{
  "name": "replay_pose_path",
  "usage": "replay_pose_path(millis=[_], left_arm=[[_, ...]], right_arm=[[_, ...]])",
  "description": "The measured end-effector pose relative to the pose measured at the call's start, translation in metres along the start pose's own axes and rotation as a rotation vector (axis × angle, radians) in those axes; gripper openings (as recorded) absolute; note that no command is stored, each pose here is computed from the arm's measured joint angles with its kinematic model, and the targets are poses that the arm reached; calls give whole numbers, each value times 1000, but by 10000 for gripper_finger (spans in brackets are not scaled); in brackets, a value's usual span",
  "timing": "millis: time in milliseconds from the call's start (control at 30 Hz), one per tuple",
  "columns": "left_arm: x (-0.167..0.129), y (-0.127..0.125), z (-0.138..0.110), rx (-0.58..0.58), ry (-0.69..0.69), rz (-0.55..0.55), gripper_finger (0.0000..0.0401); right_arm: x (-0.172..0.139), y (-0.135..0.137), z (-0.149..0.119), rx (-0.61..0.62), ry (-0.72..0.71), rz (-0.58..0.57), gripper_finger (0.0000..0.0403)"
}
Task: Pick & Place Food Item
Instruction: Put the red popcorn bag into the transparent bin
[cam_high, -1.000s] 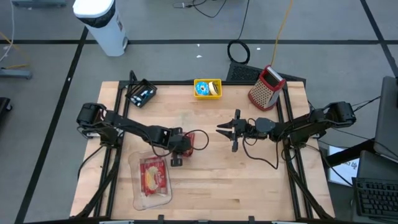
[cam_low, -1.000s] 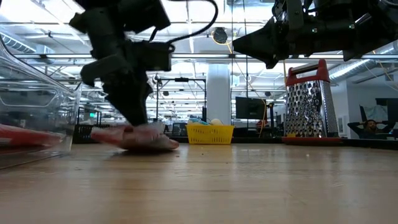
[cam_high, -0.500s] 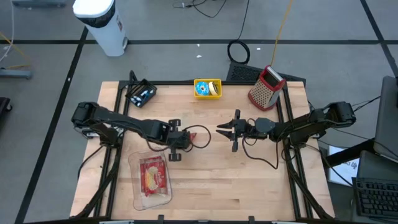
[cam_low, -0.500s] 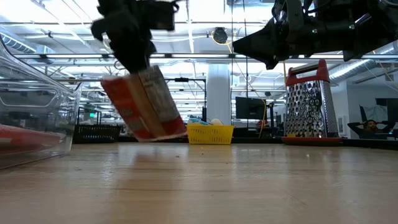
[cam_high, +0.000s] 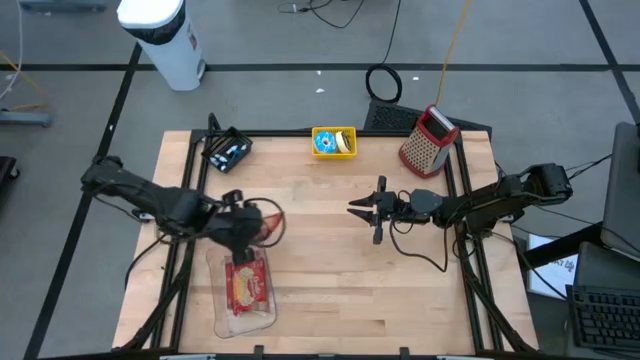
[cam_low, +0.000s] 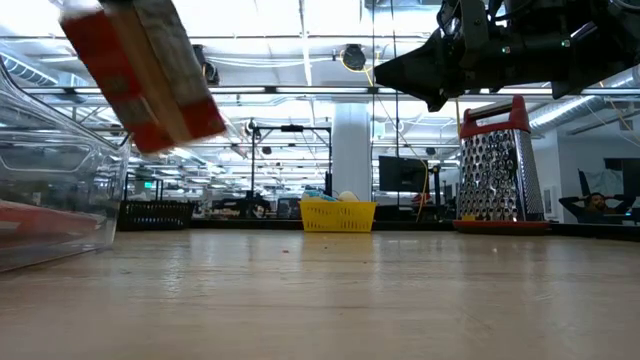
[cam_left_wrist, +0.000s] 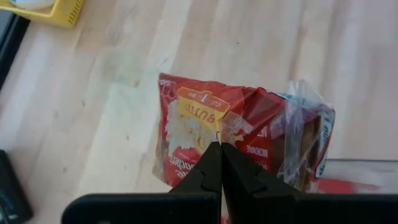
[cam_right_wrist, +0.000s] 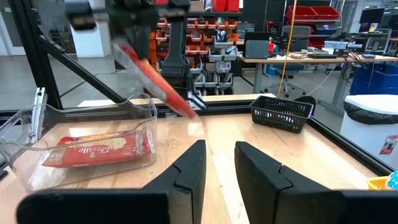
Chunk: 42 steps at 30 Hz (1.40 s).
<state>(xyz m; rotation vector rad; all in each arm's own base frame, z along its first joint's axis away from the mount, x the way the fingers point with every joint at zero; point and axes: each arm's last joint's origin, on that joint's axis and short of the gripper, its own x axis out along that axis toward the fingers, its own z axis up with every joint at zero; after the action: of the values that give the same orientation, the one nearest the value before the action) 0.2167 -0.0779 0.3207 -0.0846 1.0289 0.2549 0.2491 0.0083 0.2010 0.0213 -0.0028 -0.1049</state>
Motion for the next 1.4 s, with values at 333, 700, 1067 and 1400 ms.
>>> replay_pose_path(millis=[333, 700, 1067, 1400], left_arm=[[-76, -23, -5, -53, -59, -175, 0], [-83, -41, -41, -217, 135, -187, 0], [-17, -61, -65, -312, 337, -129, 0], [32, -52, -70, -279, 351, -149, 0]], right_arm=[[0, 0, 0, -1, 0, 0, 77], [0, 0, 0, -2, -1, 0, 77], [0, 0, 0, 4, 0, 0, 77], [0, 0, 0, 5, 0, 0, 77]])
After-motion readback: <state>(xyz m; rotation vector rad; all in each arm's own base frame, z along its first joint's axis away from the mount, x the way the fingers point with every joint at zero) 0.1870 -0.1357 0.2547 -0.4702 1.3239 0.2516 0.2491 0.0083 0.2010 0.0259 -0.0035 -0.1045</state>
